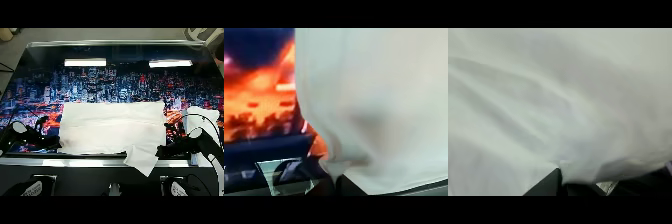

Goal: Fold the shirts.

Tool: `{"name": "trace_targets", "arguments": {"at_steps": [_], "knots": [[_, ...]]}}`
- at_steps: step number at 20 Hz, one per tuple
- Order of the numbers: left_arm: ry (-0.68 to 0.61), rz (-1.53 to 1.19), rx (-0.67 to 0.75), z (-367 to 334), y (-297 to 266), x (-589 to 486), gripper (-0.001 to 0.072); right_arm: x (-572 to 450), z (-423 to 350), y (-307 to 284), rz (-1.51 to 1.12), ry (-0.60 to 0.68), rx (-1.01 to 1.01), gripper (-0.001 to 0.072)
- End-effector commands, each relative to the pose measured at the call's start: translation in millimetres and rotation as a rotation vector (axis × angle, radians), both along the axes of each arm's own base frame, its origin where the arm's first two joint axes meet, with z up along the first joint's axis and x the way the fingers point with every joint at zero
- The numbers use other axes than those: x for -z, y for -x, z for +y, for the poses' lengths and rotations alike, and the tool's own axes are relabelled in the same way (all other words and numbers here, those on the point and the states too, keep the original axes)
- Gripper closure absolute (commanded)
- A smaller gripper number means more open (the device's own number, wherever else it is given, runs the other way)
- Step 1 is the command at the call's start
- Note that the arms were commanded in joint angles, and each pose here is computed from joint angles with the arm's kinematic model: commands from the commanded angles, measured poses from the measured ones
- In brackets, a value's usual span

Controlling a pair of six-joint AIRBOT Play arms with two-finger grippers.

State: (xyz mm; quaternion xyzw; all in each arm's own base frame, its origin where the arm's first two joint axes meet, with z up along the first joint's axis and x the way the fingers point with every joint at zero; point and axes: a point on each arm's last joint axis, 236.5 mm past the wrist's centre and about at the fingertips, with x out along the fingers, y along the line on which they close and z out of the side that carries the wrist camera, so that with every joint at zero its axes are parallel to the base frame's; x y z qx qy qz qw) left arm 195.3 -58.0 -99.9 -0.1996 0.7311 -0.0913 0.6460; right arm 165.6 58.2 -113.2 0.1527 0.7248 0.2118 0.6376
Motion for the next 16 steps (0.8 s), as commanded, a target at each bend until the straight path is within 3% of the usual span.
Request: {"name": "trace_targets", "arguments": {"at_steps": [1, 3, 7, 10, 16], "knots": [[-0.008, -0.058, -0.001, 2.3, -14.3, -12.6, 0.0680, -17.2, 6.4, -23.9, -0.084, -0.048, -0.020, 0.0689], [-0.006, -0.173, 0.003, 2.4, -42.5, -48.2, 0.0680, -54.1, 14.2, -52.9, -0.172, -0.116, -0.060, 0.0689], [-0.030, -0.339, 0.006, 11.2, -98.0, -109.5, 0.0681, -112.3, -13.0, -146.2, -0.447, -0.020, -0.040, 0.0689], [-0.029, -0.312, -0.028, 17.6, -128.6, -98.7, 0.0681, -123.8, -32.5, -208.1, -0.558, 0.025, 0.017, 0.0690], [0.043, -0.232, -0.071, 14.7, -187.8, -60.4, 0.0680, -108.1, -30.8, -289.3, -0.606, -0.061, 0.141, 0.0689]]}}
